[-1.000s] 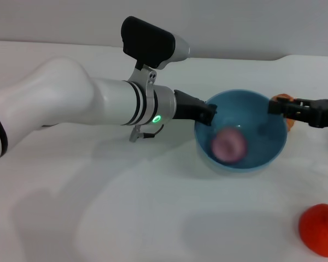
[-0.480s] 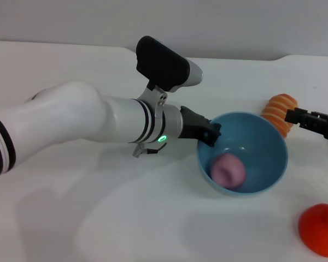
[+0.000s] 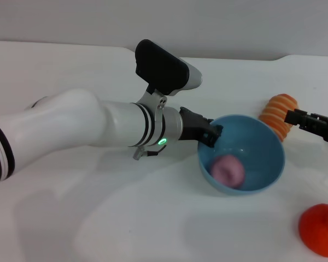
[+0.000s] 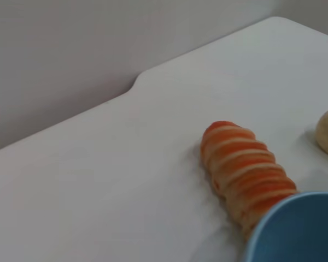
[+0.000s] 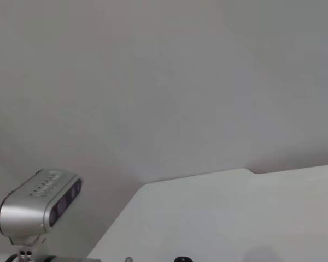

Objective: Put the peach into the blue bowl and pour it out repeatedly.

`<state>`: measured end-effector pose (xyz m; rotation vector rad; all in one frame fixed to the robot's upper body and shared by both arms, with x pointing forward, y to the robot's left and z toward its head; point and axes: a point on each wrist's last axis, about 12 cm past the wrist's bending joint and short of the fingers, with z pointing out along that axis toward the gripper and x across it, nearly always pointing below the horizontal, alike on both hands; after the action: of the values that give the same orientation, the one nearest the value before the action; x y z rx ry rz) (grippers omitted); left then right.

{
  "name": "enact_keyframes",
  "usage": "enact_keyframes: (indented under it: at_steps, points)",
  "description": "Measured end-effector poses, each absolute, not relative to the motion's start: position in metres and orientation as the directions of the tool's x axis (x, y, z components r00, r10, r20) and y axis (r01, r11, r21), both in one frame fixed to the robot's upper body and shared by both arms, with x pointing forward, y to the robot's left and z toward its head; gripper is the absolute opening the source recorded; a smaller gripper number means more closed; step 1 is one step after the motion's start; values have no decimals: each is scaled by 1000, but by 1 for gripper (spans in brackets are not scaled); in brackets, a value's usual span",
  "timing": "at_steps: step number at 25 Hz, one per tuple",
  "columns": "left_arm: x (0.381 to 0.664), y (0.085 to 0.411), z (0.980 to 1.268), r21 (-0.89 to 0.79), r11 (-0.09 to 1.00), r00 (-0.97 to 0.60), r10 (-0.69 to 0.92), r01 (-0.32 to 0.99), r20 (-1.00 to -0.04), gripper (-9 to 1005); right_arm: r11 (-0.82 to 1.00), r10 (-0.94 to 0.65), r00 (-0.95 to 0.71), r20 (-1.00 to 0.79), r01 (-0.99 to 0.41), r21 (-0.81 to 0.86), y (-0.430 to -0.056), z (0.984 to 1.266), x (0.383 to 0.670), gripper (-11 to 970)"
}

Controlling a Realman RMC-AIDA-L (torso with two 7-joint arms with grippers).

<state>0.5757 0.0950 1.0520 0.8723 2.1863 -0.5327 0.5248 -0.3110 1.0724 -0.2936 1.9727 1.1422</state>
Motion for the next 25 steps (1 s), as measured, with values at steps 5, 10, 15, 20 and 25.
enact_keyframes:
  at_steps: [5,10,15,20,25]
  points:
    - [575,95,1054,-111,689,-515,415,716,-750,178,570,193,-632,-751,-551,610,-313,1072,525,401]
    - [584,100,1079,-108,718,-458,314,688,-831,395,602,188,-594,-782,-559,569,-318,1071,526,401]
    - [598,115,1095,-80,760,-413,258,645,-874,481,652,160,-534,-830,-574,495,-328,1072,527,402]
    - [599,130,1092,-11,827,-347,223,562,-911,568,767,59,-395,-917,-569,295,-346,1065,526,405]
    - [582,131,1078,118,871,-226,252,476,-941,625,909,62,-203,-977,-393,139,-364,1041,511,485]
